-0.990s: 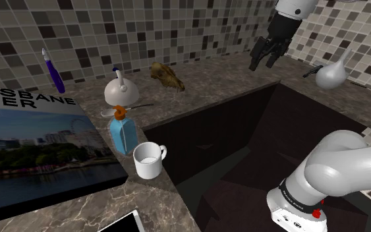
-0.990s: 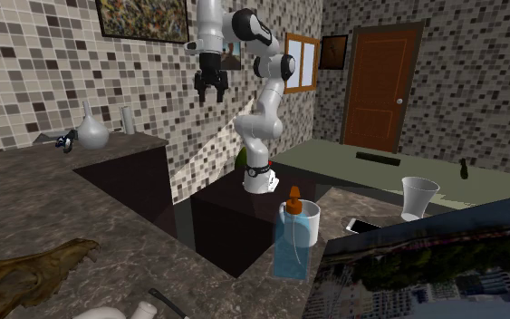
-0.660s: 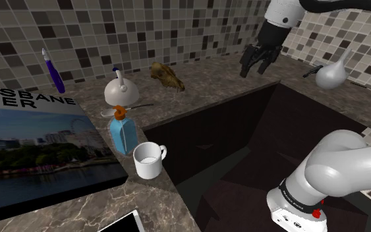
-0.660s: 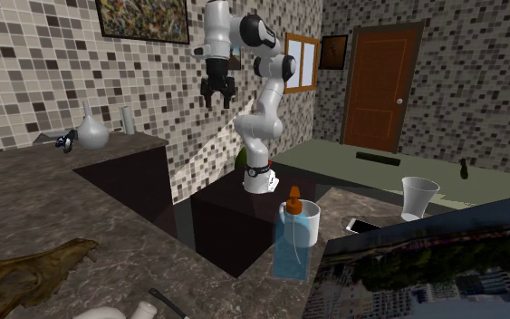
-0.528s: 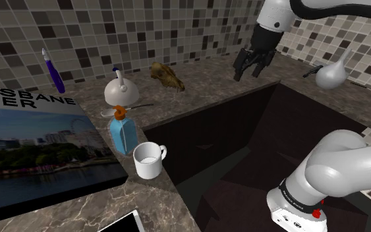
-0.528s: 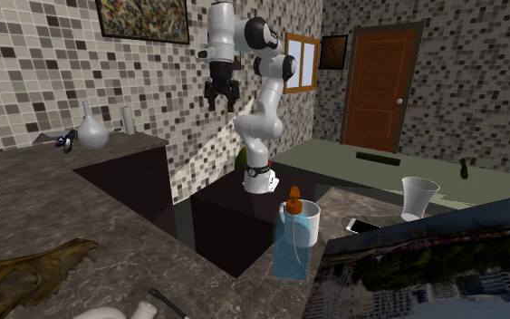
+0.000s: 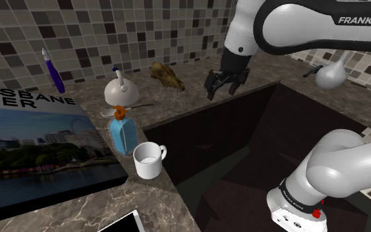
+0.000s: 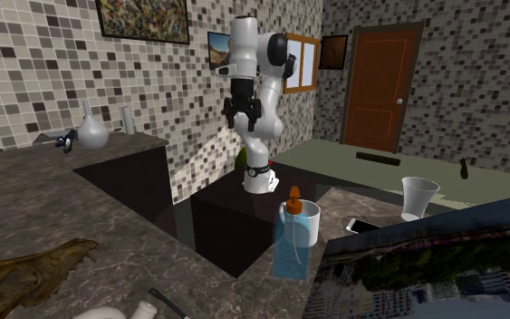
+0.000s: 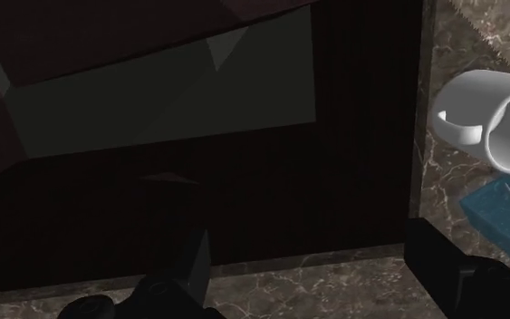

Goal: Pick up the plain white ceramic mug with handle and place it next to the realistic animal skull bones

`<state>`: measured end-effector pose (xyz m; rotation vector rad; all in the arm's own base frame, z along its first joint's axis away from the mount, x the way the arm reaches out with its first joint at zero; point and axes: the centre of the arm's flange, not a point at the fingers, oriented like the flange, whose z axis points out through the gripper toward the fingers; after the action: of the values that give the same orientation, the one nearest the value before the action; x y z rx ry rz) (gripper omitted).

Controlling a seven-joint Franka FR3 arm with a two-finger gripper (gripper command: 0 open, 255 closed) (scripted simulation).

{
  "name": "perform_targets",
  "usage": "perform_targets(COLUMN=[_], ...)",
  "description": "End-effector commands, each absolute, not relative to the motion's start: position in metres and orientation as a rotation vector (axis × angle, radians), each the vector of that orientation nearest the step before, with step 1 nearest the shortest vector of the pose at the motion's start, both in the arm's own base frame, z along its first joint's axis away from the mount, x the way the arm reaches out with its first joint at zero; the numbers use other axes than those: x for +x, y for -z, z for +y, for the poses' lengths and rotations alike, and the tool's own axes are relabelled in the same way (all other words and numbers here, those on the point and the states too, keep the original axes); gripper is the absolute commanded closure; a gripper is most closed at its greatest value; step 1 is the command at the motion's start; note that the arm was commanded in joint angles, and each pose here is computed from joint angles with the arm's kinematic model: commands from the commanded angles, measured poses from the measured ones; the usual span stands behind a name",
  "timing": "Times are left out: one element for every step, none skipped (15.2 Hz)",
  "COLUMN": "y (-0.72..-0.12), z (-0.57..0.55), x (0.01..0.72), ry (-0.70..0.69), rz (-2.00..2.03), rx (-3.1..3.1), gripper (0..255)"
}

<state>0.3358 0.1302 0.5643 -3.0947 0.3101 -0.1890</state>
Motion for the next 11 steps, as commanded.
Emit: perform_targets(y=[-0.552,-0.546,-0.54,-0.534,-0.527,-0.521,-0.515,-0.508,-0.502,-0.495,-0.489], z=[0.154,0.165,0.177,0.189,0.2,0.212,0.223,0.235,0.246,0.258,0.269], x=[0.339,0.342,0.345,0.348,0.351,0.354,0.357,0.361,0.364,0.367,0.37], ry=[0.189,0.188,0.188,0.187,0.187,0.186,0.186,0.185,0.184,0.184,0.183], rz=[0.327,0.334,0.341,0.349,0.356,0.363,0.371,0.378,0.385,0.393,0.4], rx=[-3.097,-3.099,-3.1,-3.102,-3.103,-3.105,-3.106,-3.108,-3.109,-3.111,-3.112], gripper=[0,0,0,0,0,0,0,0,0,0,0])
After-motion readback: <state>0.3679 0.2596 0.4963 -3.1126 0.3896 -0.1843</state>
